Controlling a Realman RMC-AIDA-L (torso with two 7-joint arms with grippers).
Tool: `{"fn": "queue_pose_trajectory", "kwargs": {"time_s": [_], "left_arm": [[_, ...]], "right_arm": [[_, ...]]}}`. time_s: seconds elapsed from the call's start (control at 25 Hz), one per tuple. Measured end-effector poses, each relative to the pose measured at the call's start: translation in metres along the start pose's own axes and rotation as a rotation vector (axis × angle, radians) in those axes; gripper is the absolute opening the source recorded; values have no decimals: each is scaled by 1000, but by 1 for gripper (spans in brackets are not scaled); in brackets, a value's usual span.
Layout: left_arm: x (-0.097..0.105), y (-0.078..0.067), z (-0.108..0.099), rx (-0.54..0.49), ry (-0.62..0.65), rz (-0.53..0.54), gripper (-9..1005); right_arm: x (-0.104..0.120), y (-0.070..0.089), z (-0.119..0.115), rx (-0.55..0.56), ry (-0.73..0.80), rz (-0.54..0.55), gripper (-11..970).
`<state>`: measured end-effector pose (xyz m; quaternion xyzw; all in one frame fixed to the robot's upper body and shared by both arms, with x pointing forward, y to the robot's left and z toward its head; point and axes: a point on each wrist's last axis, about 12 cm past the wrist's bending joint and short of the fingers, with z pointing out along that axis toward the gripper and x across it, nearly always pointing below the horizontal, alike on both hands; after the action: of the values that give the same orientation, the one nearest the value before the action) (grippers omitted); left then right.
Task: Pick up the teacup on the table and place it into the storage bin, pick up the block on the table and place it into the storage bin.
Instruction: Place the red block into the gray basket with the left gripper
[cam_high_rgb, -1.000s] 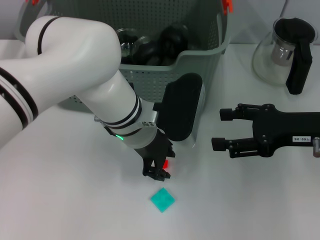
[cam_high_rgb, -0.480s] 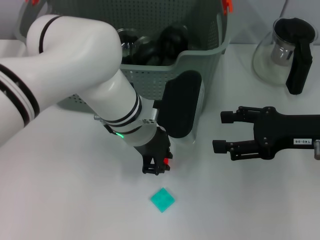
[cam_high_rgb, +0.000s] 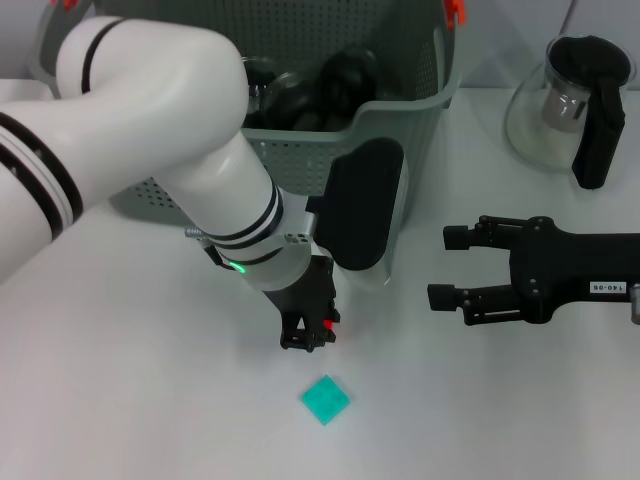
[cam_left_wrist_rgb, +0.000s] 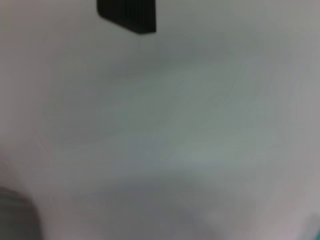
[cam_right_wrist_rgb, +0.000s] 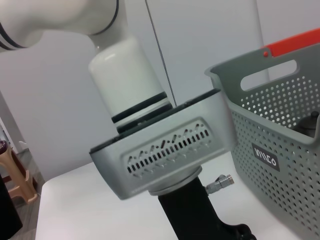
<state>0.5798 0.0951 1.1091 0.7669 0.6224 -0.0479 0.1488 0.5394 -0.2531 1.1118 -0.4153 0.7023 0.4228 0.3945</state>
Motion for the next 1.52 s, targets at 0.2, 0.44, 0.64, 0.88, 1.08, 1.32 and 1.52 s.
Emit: {"fn": "queue_pose_trajectory", "kwargs": {"time_s": [0.2, 0.44, 0.64, 0.88, 1.08, 1.32, 1.52], "left_arm": [[0, 3, -15, 19, -8, -32, 165], [13, 8, -63, 42, -116, -149, 191], [46, 18, -134, -43, -375, -339, 212], [92, 41, -196, -284, -656, -541, 238], [117, 73, -177, -439, -677, -719, 260], [129, 89, -150, -523, -613, -805, 285], [133, 94, -149, -589, -564, -821, 307]], "right_arm": [[1, 1, -1, 0, 0, 2, 927], [3, 2, -2, -3, 0, 6, 927], [4, 2, -3, -4, -1, 8, 927], [5, 3, -4, -2, -4, 5, 927], [3, 2, -3, -9, -4, 0, 927], [2, 2, -3, -17, -3, 2, 927], [2, 3, -3, -18, -3, 5, 927]]}}
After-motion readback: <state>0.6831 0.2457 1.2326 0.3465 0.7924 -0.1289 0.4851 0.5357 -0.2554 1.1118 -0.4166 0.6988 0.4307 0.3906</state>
